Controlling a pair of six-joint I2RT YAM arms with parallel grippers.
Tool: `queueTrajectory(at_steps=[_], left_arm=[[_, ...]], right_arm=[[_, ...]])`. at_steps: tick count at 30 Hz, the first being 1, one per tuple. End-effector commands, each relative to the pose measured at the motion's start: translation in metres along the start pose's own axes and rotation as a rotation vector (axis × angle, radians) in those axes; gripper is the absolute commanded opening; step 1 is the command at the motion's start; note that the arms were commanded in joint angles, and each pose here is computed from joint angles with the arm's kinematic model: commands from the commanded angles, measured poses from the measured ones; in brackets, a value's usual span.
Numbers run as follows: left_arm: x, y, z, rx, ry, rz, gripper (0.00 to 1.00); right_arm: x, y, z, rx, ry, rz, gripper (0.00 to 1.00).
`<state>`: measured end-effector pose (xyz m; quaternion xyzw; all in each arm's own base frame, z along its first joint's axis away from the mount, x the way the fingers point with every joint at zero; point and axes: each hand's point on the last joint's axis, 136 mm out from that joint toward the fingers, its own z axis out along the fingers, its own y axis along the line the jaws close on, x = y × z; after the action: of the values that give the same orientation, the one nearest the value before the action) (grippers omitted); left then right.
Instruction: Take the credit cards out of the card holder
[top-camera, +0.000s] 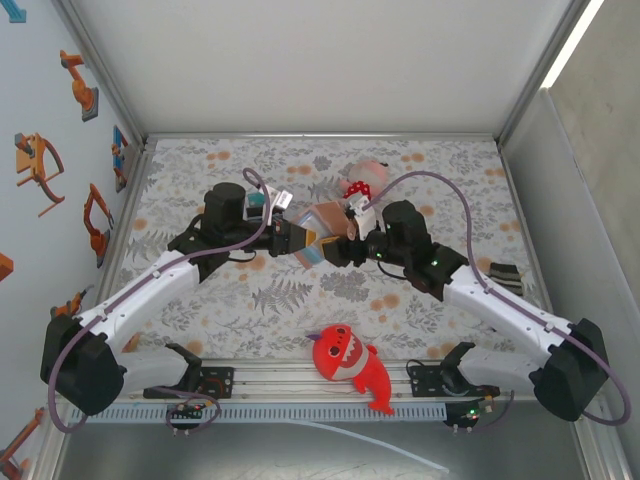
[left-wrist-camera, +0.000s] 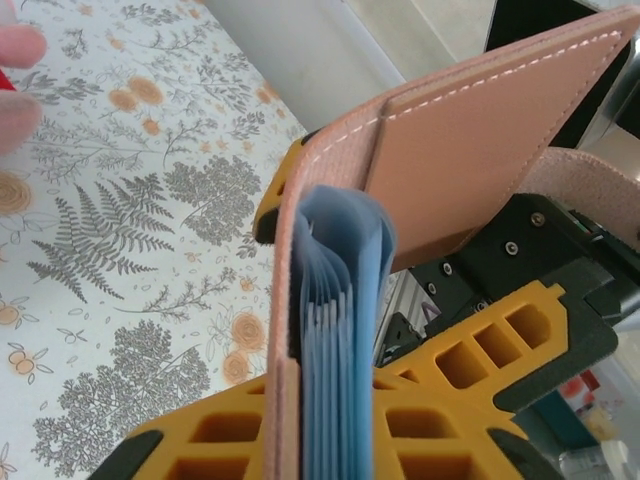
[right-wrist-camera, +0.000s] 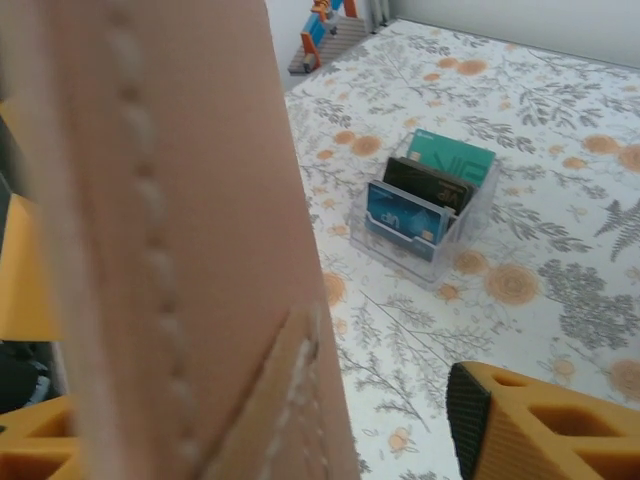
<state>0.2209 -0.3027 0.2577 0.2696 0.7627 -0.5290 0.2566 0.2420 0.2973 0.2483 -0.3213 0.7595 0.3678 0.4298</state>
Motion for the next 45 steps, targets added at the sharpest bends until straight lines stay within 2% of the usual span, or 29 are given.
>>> queueTrajectory(at_steps=[1, 5, 8, 11, 15, 22, 27, 34, 41, 45], left_arm=[[-0.009, -0.021, -0.003, 0.091, -0.026, 0.039, 0.24], [-0.013, -0.021, -0.001, 0.1, -0.038, 0.006, 0.27], [-0.015, -0.021, 0.002, 0.13, -0.051, -0.035, 0.38], [-0.013, -0.017, 0.007, 0.148, -0.049, -0.078, 0.42], [-0.008, -0.011, 0.011, 0.15, -0.039, -0.115, 0.46], [-0.007, -0.013, 0.009, 0.148, -0.032, -0.11, 0.51], [-0.002, -0.011, 0.007, 0.136, -0.02, -0.107, 0.56], [0.0, -0.006, 0.004, 0.121, -0.019, -0.114, 0.39], [0.001, -0.001, -0.002, 0.085, -0.026, -0.102, 0.3], [0.0, 0.001, -0.004, 0.068, -0.033, -0.1, 0.2]], right_arm=[[-0.003, 0.008, 0.001, -0.05, -0.039, 0.022, 0.55], [-0.007, 0.005, 0.0, -0.031, -0.068, 0.069, 0.35], [-0.009, -0.003, 0.001, 0.004, -0.095, 0.128, 0.21], [-0.015, -0.007, 0.001, 0.017, -0.138, 0.186, 0.11], [-0.023, -0.008, -0.002, 0.012, -0.201, 0.249, 0.08], [-0.02, -0.024, -0.009, 0.106, -0.22, 0.298, 0.06], [-0.023, -0.024, -0.015, 0.106, -0.258, 0.314, 0.05], [-0.024, -0.024, -0.018, 0.107, -0.269, 0.318, 0.05], [-0.022, -0.025, -0.018, 0.112, -0.262, 0.319, 0.05], [-0.025, -0.02, -0.016, 0.083, -0.258, 0.314, 0.07]])
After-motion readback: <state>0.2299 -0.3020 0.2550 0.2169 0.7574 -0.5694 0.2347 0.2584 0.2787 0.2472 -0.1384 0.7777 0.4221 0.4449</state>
